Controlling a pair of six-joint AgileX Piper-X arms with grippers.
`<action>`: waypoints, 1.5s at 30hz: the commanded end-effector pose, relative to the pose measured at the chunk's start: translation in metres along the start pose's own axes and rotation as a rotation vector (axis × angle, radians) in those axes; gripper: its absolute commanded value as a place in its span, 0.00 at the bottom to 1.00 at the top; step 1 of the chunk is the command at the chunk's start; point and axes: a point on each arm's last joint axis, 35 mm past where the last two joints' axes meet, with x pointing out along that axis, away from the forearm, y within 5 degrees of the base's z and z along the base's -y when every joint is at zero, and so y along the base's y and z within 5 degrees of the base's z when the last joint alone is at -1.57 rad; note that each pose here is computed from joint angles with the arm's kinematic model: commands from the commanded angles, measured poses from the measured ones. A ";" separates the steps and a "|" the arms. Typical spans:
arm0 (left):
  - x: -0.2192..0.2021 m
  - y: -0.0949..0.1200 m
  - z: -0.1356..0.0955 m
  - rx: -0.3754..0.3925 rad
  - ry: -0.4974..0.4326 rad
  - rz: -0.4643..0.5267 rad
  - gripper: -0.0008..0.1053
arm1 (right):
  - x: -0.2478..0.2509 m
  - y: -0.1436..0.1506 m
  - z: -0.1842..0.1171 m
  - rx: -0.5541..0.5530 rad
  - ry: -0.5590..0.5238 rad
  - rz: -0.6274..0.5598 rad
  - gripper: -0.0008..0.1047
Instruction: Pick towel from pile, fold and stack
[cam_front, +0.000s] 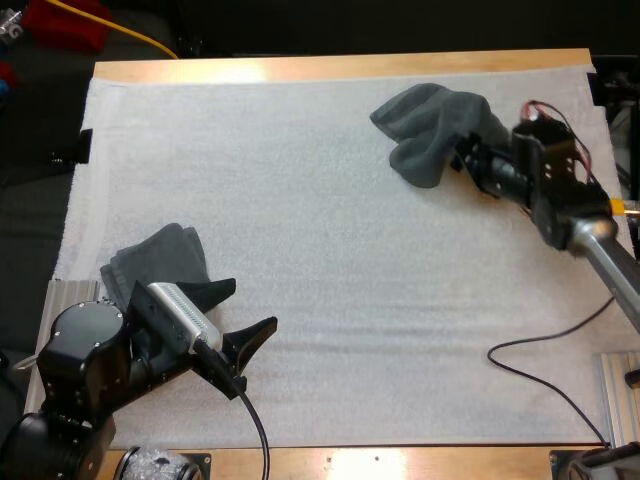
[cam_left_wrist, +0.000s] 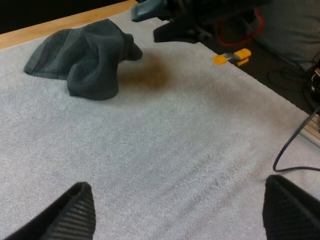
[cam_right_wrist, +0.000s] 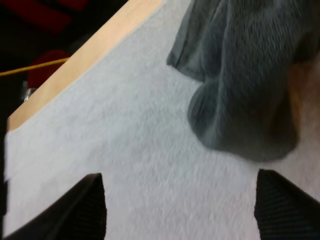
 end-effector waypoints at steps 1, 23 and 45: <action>-0.001 -0.002 0.003 0.004 -0.012 -0.012 0.64 | 0.005 0.000 0.002 0.005 0.002 -0.018 0.60; -0.001 -0.003 0.002 0.004 -0.009 -0.032 0.64 | 0.113 -0.033 -0.011 0.029 0.115 -0.141 0.58; -0.001 -0.004 0.002 -0.017 0.004 -0.063 0.64 | 0.041 0.028 0.025 -0.497 0.079 -0.099 0.03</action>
